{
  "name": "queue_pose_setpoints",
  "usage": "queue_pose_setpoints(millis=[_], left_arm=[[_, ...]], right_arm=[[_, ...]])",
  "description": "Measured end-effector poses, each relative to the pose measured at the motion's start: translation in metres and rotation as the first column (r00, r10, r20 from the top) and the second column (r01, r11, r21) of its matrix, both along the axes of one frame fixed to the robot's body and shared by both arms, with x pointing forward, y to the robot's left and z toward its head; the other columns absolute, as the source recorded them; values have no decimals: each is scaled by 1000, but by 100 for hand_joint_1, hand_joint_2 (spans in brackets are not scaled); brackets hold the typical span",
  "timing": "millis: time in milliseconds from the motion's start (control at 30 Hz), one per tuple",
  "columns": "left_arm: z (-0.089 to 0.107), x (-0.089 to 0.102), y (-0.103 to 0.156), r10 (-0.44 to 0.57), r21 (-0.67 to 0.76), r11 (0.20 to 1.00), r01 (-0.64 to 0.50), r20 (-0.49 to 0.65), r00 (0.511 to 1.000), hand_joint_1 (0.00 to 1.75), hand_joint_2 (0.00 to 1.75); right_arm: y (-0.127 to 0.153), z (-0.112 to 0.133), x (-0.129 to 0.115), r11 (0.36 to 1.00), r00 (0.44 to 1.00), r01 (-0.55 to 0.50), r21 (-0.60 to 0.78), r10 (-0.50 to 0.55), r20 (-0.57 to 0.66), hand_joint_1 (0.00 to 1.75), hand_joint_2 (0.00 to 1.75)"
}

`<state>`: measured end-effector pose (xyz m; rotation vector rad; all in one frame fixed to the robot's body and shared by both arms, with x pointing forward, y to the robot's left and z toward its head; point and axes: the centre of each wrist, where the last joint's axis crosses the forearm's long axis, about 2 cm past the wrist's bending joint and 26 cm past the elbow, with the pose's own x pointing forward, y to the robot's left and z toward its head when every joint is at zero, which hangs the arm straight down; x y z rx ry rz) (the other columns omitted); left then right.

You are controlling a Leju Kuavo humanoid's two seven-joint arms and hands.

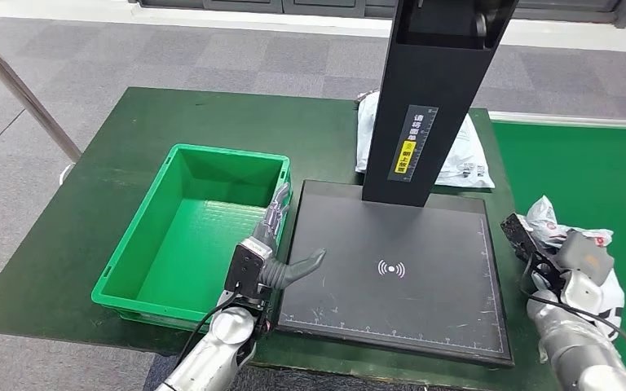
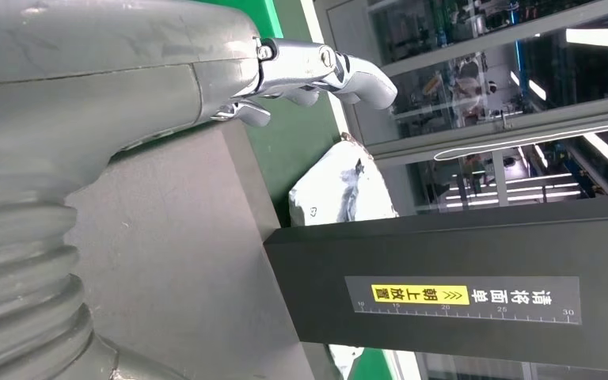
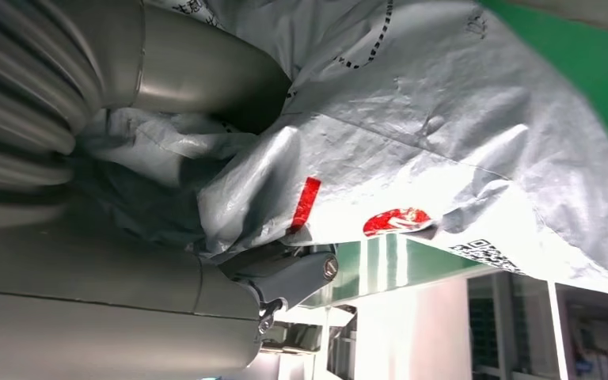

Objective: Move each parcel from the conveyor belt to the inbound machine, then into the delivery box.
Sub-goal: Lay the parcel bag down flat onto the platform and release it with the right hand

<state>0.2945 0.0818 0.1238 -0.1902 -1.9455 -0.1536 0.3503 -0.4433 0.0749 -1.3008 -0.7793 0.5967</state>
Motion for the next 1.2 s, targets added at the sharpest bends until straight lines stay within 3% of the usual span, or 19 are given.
queue_pose_setpoints(millis=[100,167,267,367,600,767,900,1033,1200], left_arm=[[0,0,0,16,10,1000,-16,7,1000,0,175],[0,0,1,33,23,999,-33,16,999,0,175],[1,0,1,49,40,998,-50,33,998,0,175],[1,0,1,52,45,998,-54,46,998,0,175],[7,3,-2,42,34,998,-44,68,997,0,175],[15,10,-8,46,18,999,-48,94,995,0,175],[19,14,-11,44,19,999,-46,101,994,0,175],[22,16,-12,49,21,998,-52,109,993,0,175],[25,17,-12,63,11,998,-65,113,992,0,175]], right_arm=[[10,1,2,987,985,-119,107,104,140,175,175],[26,3,2,944,937,-249,215,178,300,175,175],[68,7,-6,832,846,-422,361,219,485,175,175],[123,21,-22,700,738,-591,400,269,619,175,175],[204,53,-40,422,557,-816,395,389,734,175,175],[247,63,-41,249,467,-884,395,473,747,175,175],[264,66,-37,187,444,-893,409,511,736,0,175],[271,61,-34,215,484,-869,445,551,680,0,175],[268,53,-29,295,538,-838,459,587,605,0,175]])
